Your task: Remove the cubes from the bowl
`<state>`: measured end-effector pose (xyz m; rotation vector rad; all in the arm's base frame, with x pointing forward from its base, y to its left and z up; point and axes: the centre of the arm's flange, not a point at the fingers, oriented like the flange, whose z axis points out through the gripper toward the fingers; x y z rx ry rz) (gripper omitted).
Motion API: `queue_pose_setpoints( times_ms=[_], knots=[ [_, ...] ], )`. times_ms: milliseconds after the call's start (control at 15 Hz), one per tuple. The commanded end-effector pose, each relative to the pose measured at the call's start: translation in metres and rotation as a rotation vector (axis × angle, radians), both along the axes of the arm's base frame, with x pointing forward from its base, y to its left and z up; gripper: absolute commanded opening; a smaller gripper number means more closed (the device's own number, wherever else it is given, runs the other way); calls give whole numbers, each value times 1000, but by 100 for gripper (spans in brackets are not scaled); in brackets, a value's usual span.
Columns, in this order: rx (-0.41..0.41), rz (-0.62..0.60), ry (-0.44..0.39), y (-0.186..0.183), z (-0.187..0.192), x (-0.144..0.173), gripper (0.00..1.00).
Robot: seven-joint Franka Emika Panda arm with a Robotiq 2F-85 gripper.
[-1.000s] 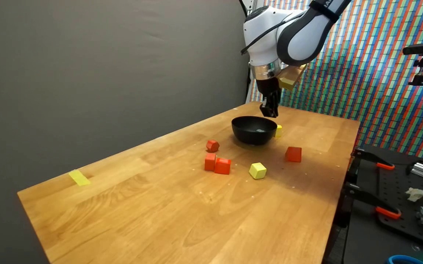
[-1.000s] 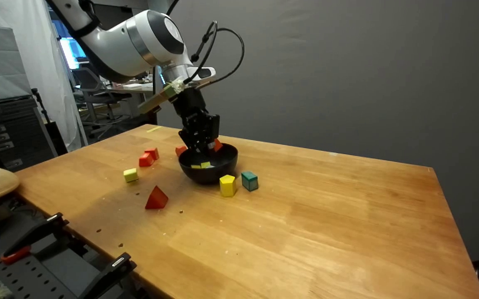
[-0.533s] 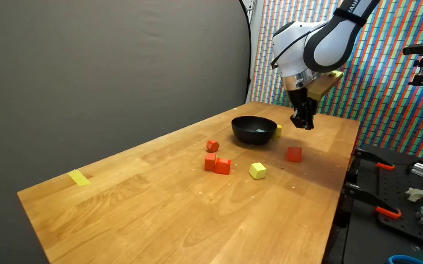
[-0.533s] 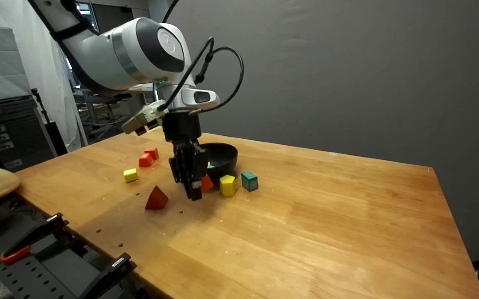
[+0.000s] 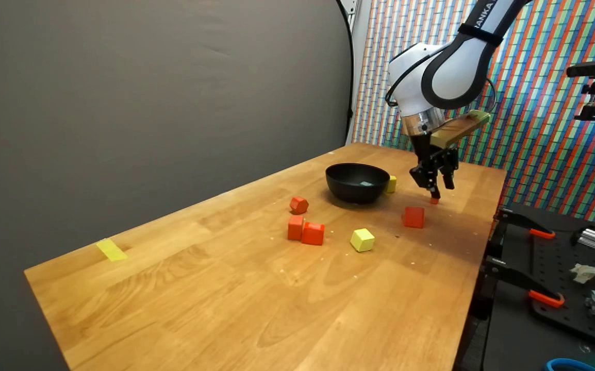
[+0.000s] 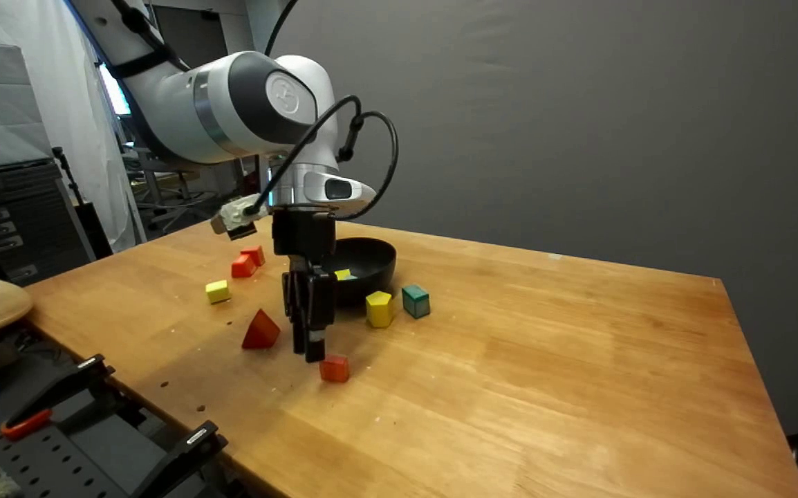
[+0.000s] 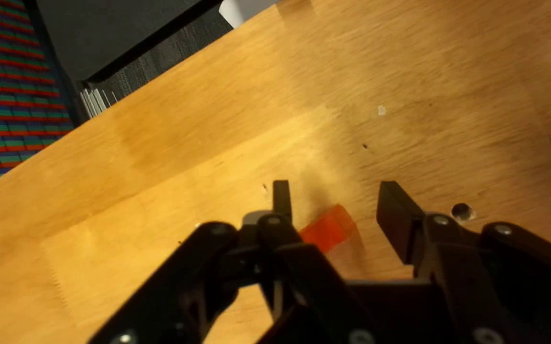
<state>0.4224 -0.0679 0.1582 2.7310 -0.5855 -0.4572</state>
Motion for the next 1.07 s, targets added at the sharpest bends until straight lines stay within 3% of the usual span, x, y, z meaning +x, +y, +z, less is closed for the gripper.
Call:
queue_pose_setpoints(
  times_ms=[0, 133, 333, 600, 733, 800, 933, 1000],
  knots=[
    [-11, -83, -75, 5, 33, -1, 84],
    [-19, -128, -162, 11, 59, 1, 98],
    [-25, -155, -307, 19, 93, 17, 100],
    [3, -109, -477, 33, 103, 77, 100],
    [-48, -23, -517, 46, 102, 92, 100],
    [-4, -60, -468, 36, 109, 70, 100],
    [-29, -30, -486, 43, 106, 80, 100],
    [44, 92, -430, 40, 111, 70, 100]
  ],
)
